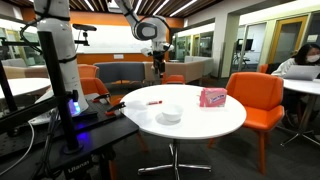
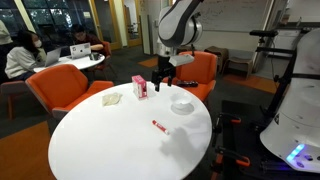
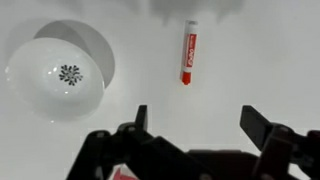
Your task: Take the marker from the table and put it in the white bowl
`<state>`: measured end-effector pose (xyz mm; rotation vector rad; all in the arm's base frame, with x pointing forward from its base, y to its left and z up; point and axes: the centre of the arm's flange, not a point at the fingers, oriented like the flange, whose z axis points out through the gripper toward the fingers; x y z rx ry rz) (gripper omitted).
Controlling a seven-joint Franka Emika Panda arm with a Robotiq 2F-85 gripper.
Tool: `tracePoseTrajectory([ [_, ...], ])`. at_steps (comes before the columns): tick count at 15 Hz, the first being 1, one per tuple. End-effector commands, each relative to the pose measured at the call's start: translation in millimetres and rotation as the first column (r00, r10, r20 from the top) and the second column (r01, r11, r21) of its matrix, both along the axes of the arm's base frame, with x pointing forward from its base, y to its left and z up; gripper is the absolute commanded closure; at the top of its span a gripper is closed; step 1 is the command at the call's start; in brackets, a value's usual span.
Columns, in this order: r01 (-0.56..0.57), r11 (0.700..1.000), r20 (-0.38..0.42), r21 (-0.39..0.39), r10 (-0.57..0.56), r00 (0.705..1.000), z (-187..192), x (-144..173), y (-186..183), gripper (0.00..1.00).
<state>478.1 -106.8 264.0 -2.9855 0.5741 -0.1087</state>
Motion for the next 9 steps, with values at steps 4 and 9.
tracePoseTrajectory([
  [4, 0.027, 1.000, -0.047, 0.016, -0.026, 0.999, -85, 21, 0, 0.00],
  [9, 0.001, 1.000, -0.121, 0.010, 0.000, 0.993, -140, 24, -2, 0.00],
])
